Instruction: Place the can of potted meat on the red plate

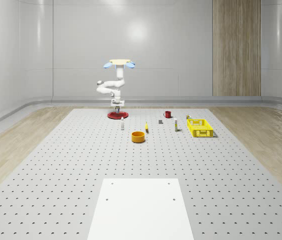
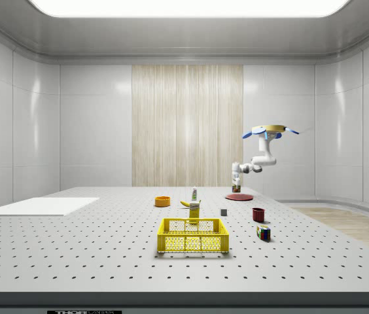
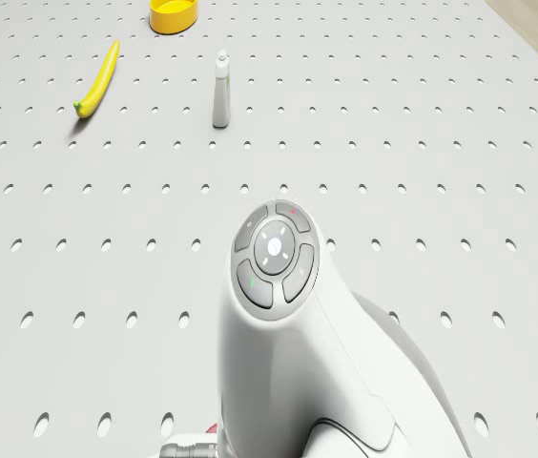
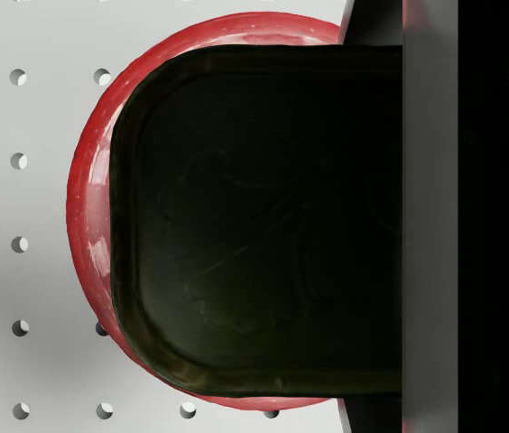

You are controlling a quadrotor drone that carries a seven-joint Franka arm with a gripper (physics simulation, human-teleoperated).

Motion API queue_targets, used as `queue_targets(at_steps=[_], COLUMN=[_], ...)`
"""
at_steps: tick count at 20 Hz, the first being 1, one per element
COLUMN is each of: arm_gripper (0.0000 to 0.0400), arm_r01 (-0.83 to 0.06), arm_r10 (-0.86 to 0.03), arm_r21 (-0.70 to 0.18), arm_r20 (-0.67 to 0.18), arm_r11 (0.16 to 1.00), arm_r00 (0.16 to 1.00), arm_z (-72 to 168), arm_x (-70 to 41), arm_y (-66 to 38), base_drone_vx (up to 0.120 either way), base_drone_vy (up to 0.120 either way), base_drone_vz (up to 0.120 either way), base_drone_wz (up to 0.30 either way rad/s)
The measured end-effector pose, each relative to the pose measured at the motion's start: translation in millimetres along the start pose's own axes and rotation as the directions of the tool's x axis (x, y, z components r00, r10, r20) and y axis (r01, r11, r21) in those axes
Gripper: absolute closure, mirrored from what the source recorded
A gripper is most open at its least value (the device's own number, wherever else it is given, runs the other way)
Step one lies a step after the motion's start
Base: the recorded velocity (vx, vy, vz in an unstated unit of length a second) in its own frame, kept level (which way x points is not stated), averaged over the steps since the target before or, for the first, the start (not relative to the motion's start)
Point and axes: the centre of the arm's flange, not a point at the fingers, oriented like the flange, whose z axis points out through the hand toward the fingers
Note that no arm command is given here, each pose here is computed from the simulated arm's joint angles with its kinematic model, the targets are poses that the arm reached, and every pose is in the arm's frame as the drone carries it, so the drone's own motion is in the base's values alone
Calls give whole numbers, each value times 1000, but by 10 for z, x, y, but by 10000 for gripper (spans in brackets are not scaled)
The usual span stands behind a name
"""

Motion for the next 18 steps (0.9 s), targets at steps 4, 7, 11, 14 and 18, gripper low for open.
queue_targets(at_steps=[4,7,11,14,18], arm_gripper=[118,75,28,13,5], arm_r01=[-1,-1,2,4,5], arm_r10=[1,1,-2,-4,-5], arm_r21=[0,0,1,2,2], arm_r20=[0,0,2,3,4], arm_r11=[1000,1000,1000,1000,1000], arm_r00=[1000,1000,1000,1000,1000], arm_z=[142,200,168,74,-11], arm_x=[0,-1,-3,-3,-2], arm_y=[0,-1,-2,-1,-1], base_drone_vx=[0,0,0,0,0], base_drone_vy=[0,0,0,0,0], base_drone_vz=[0,0,0,0,0], base_drone_wz=[0,0,0,0,0])
